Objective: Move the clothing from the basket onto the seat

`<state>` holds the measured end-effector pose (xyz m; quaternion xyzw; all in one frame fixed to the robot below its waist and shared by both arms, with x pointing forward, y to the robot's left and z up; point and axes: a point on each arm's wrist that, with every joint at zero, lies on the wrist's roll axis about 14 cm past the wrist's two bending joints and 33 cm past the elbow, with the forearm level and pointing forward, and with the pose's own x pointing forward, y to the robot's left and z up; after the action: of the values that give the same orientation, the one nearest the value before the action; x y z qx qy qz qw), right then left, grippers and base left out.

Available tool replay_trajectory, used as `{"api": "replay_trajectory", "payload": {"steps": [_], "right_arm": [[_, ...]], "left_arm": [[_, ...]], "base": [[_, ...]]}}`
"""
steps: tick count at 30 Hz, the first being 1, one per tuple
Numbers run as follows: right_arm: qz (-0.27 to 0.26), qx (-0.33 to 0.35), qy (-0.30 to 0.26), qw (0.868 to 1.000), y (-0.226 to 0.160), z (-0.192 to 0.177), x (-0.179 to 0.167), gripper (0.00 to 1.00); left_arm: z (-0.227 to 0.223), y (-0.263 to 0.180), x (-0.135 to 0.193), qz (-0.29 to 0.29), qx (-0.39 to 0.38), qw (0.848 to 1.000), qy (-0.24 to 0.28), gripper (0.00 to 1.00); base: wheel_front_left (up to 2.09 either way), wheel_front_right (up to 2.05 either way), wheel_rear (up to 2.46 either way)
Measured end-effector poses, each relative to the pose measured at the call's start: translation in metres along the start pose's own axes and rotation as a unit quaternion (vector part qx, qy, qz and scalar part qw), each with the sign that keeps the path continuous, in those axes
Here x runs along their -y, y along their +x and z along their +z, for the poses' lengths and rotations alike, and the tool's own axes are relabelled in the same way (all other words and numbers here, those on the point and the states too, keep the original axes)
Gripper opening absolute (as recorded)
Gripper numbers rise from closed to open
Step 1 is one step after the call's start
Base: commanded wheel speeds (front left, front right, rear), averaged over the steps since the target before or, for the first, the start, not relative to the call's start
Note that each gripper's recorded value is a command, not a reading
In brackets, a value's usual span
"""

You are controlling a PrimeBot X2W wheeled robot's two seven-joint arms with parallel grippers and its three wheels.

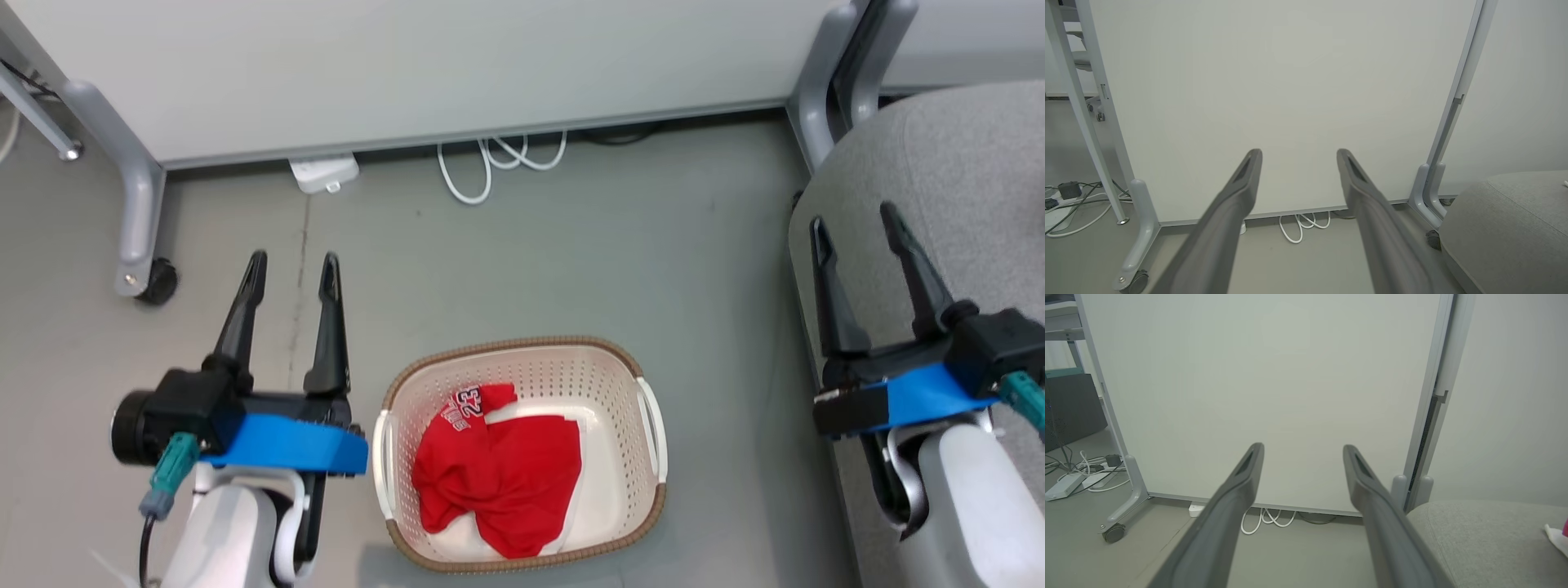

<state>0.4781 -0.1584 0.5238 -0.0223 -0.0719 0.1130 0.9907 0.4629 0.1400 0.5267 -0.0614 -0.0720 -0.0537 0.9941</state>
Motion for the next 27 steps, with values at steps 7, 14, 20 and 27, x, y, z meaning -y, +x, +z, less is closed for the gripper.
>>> {"api": "replay_trajectory", "payload": {"steps": [7, 14, 20, 27], "right_arm": [[-0.007, -0.007, 0.018, 1.000, -0.030, 0.004, -0.010, 1.00], [-0.017, -0.013, 0.032, 0.999, -0.057, 0.005, -0.016, 1.00], [-0.023, -0.017, 0.043, 0.999, -0.075, 0.005, -0.020, 1.00], [-0.035, -0.026, 0.054, 0.998, -0.087, -0.001, -0.020, 1.00]], "left_arm": [[0.008, -0.035, -0.007, 0.013, 0.000, 1.000, 0.000, 1.00], [0.014, -0.059, -0.006, 0.012, 0.001, 1.000, -0.003, 1.00], [0.015, -0.074, -0.004, 0.009, 0.001, 1.000, -0.003, 1.00], [0.014, -0.082, -0.002, 0.007, -0.002, 1.000, -0.007, 1.00]], "base": [[0.00, 0.00, 0.00], [0.00, 0.00, 0.00], [0.00, 0.00, 0.00], [0.00, 0.00, 0.00]]}}
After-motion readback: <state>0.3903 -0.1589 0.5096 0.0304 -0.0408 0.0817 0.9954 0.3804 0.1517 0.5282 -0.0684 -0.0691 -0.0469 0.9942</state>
